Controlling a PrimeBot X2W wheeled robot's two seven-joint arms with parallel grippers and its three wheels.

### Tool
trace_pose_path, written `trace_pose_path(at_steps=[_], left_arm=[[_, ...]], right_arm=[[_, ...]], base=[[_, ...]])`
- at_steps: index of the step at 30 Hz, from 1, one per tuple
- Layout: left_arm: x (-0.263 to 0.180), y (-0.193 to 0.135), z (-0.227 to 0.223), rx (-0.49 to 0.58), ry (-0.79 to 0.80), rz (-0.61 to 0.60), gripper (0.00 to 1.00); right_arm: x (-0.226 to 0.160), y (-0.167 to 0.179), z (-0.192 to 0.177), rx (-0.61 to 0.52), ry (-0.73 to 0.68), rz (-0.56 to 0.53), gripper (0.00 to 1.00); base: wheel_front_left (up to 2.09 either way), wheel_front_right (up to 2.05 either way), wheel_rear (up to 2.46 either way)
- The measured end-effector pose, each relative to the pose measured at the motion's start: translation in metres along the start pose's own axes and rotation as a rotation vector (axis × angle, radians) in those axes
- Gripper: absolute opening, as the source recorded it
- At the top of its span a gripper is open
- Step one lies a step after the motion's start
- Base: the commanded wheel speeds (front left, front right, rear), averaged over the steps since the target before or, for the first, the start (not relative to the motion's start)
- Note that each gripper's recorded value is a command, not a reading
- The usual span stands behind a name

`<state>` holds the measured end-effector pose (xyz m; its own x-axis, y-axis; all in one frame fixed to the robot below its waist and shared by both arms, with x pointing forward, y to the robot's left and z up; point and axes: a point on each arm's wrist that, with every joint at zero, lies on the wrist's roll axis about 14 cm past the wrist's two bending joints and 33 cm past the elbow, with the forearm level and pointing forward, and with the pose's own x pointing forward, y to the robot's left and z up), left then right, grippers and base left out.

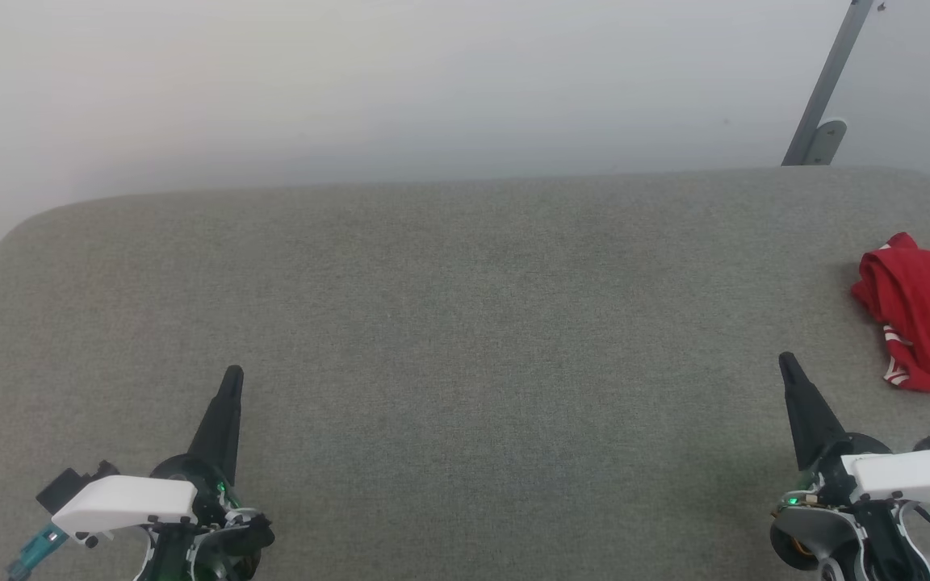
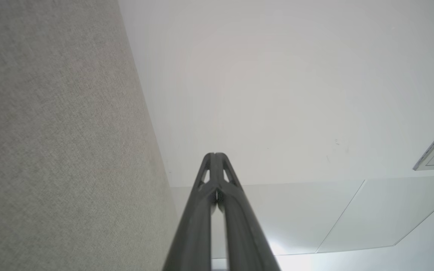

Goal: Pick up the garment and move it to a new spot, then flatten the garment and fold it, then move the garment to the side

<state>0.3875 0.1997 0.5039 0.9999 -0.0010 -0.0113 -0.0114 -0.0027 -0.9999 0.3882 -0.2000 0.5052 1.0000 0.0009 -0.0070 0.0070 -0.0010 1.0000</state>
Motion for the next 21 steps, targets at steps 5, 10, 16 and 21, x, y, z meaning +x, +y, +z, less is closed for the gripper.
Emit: trace_pose_path(at_steps=[5,10,16,21], left_arm=[[0.0,0.0,0.0,0.0,0.0,0.0,0.0],[0.0,0.0,0.0,0.0,0.0,0.0,0.0],[0.0,0.0,0.0,0.0,0.0,0.0,0.0],[0.0,0.0,0.0,0.0,0.0,0.0,0.0]], right_arm=[[0.0,0.0,0.0001,0.0,0.0,0.0,0.0],[0.0,0.0,0.0,0.0,0.0,0.0,0.0],[0.0,0.0,0.0,0.0,0.0,0.0,0.0],[0.0,0.0,0.0,0.0,0.0,0.0,0.0]], base=[[0.0,0.0,0.0],[0.0,0.0,0.0],[0.0,0.0,0.0],[0.0,0.0,0.0]])
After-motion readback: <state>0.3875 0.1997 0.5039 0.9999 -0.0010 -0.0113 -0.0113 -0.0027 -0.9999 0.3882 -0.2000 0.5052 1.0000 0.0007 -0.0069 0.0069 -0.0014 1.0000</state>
